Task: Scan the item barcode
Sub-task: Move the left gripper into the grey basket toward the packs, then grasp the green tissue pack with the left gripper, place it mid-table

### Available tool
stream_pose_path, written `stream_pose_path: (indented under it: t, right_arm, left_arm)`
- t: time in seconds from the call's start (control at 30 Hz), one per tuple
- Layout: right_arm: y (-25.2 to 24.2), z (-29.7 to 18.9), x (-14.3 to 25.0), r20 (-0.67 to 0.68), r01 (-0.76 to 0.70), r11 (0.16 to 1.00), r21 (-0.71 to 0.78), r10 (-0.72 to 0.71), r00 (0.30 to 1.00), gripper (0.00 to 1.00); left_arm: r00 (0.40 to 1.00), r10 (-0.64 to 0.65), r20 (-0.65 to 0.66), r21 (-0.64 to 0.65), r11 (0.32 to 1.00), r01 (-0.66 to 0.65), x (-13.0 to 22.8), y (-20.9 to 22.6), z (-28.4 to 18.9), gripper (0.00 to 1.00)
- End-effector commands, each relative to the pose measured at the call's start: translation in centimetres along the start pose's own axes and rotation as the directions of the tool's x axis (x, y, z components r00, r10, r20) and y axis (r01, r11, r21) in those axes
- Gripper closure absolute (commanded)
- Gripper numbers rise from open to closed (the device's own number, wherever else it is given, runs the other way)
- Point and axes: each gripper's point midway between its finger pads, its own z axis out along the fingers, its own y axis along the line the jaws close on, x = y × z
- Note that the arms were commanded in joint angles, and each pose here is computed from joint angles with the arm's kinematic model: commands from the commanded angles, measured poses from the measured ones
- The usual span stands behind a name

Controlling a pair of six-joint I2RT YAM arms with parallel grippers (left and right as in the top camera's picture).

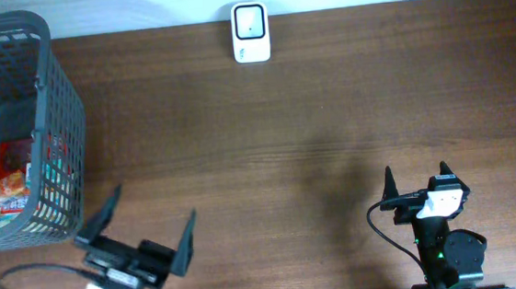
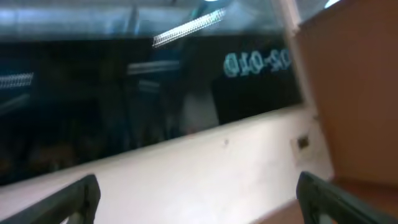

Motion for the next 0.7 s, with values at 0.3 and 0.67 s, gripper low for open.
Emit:
stream_pose_path:
  t: [0.3,0.67]
  right_arm:
    - [0.2,0.0,0.3,-0.005,0.007,1.000,-0.006,-0.007,1.000,0.01]
    - [0.2,0.0,0.3,-0.005,0.007,1.000,-0.006,-0.007,1.000,0.01]
  left_arm:
    - [0.455,-0.381,-0.805,-0.206,0.899,0.387,11.0,6.7,12.7,0.01]
    - [0.398,-0.862,-0.315,-0.944,0.328,-0.037,11.7,36.4,0.9,0.01]
